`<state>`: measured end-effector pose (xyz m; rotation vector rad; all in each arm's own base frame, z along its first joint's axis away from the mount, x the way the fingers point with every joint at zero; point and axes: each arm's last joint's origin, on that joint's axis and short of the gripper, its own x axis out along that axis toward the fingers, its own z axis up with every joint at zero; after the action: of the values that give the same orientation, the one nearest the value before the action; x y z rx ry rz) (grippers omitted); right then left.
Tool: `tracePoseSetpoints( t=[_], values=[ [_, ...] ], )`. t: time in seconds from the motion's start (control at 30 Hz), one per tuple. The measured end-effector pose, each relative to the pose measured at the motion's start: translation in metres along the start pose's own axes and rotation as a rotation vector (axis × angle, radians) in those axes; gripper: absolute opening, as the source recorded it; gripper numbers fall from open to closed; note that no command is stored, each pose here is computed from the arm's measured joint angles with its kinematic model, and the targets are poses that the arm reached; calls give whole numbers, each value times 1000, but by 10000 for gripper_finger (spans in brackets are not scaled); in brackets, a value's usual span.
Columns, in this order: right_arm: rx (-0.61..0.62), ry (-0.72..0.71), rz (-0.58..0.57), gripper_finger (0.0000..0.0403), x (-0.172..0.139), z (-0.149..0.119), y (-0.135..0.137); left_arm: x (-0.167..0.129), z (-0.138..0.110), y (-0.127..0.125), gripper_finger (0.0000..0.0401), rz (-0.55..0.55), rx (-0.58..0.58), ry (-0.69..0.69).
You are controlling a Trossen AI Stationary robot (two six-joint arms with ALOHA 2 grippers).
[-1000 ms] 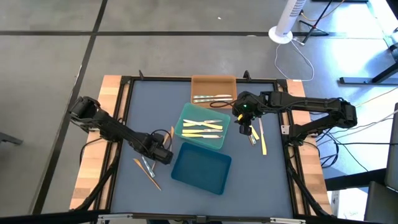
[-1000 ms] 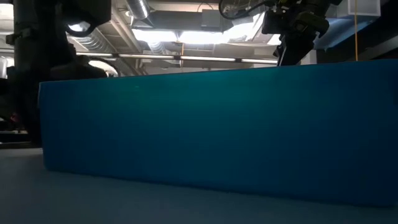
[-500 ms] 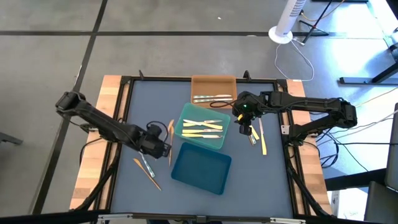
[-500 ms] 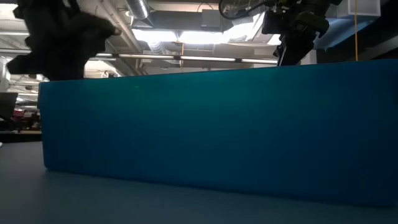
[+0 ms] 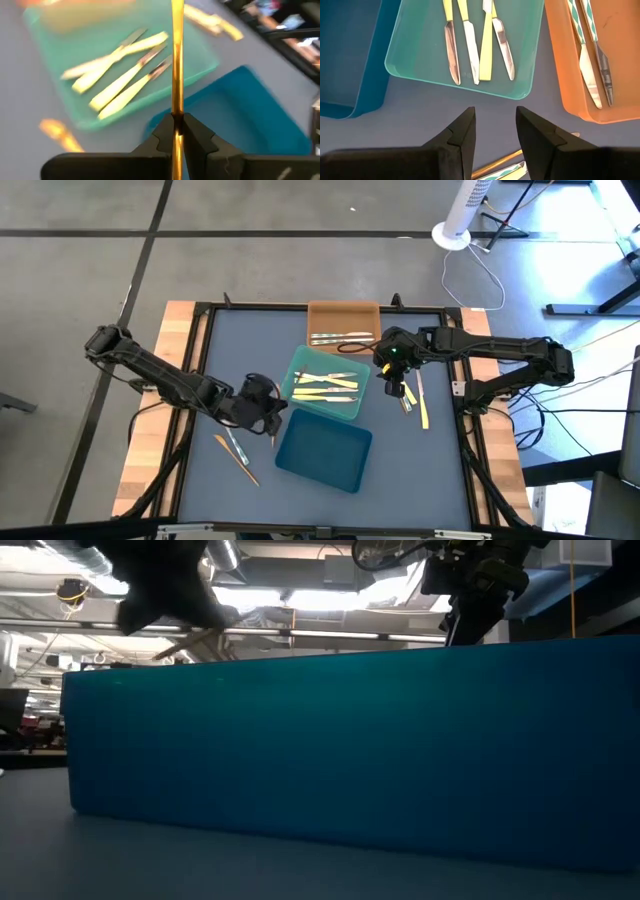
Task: Sort silverware by color (type)
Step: Put the golden knife into the blue bin
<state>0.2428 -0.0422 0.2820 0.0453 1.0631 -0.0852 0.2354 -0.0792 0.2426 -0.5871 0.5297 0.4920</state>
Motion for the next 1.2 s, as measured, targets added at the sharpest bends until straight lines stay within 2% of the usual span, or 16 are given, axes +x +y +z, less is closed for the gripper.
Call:
tracePoseSetpoints(
  t=[0.27, 0.57, 0.73, 0.9, 1.2],
  values=[
    [0, 0, 0, 128, 0, 0, 0, 1, 16, -25, 13, -187, 267, -198],
    [0, 0, 0, 128, 0, 0, 0, 18, 11, -45, 13, -342, 443, -253],
    [0, 0, 0, 128, 0, 0, 0, 31, 2, -53, 13, -429, 547, -237],
    [0, 0, 0, 128, 0, 0, 0, 45, -10, -56, 13, -494, 601, -174],
    [0, 0, 0, 128, 0, 0, 0, 75, -40, -53, 13, -522, 673, -9]
  ],
)
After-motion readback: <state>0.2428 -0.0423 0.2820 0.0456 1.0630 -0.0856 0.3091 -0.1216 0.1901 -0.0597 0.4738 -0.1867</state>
